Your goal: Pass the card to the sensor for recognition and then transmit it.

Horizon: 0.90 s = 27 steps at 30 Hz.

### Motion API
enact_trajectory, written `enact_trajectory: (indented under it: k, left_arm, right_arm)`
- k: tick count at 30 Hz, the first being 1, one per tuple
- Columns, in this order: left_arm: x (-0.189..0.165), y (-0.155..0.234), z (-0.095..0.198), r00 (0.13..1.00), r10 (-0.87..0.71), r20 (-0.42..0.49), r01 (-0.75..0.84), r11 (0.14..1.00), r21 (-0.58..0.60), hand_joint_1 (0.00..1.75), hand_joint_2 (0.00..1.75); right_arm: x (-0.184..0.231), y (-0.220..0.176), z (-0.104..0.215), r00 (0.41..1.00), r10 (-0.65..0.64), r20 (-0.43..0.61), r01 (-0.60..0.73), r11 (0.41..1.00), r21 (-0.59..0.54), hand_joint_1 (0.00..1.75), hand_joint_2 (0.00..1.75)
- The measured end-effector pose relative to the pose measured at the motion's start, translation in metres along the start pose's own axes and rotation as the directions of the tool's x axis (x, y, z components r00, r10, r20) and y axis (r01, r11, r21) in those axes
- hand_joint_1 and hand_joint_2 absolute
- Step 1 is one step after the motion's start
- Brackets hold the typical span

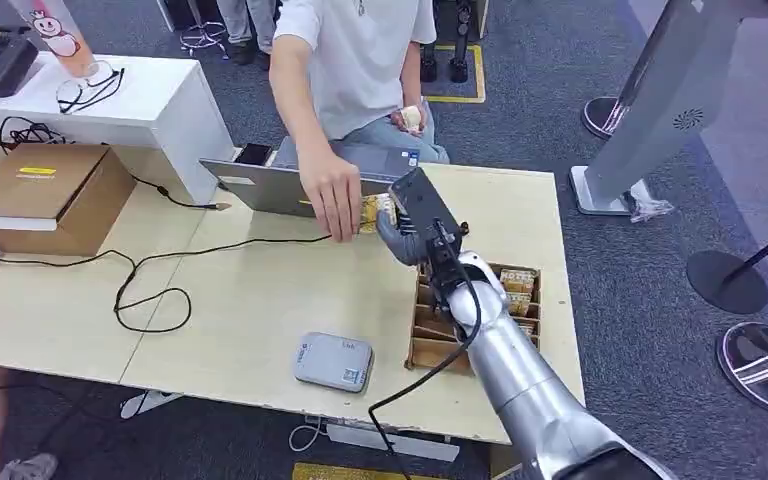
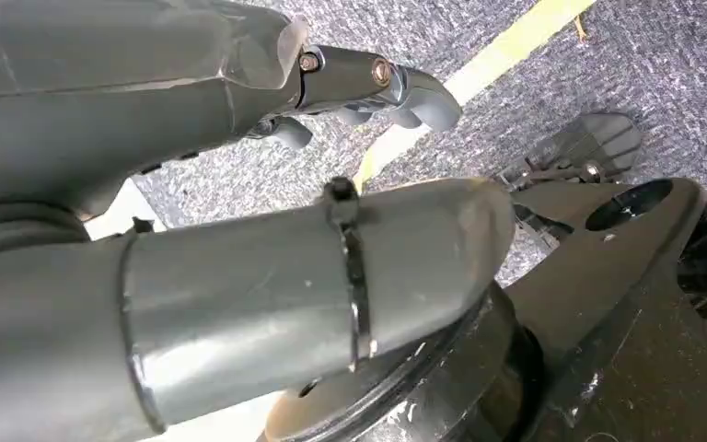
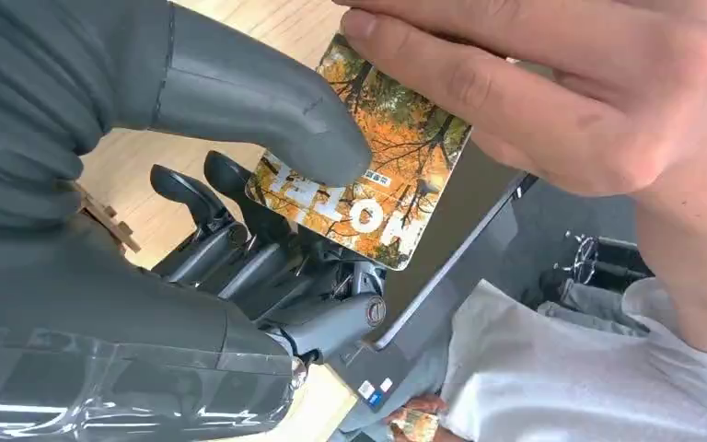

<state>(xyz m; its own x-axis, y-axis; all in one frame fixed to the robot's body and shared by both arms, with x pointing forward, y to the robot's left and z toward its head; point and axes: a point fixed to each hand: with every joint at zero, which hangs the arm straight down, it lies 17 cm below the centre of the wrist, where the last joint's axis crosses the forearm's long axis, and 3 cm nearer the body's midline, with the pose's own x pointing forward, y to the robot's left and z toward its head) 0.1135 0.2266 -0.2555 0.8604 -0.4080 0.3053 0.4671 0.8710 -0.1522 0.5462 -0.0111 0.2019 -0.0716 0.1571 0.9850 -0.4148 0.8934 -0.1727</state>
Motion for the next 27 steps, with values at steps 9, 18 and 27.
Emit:
enact_trajectory:
  k: [9,18,27]
  left_arm:
    - [-0.0007,-0.0017,-0.0001,1.0,0.006,-0.004,-0.006,1.0,-0.004,0.0,0.0]
    - [0.0,-0.0025,-0.0002,1.0,0.01,-0.004,-0.01,1.0,-0.005,0.0,0.0]
    - [0.0001,-0.0029,-0.0003,1.0,0.013,-0.005,-0.013,1.0,-0.006,0.0,0.0]
  right_arm:
    - [0.0033,0.0046,-0.0015,1.0,-0.004,0.008,0.004,1.0,0.011,1.75,1.75]
    - [0.0022,0.0059,-0.0013,1.0,-0.004,0.011,0.004,1.0,0.015,0.0,1.75]
    - [0.0042,0.0062,-0.0013,1.0,-0.004,0.022,0.004,1.0,0.015,0.0,1.75]
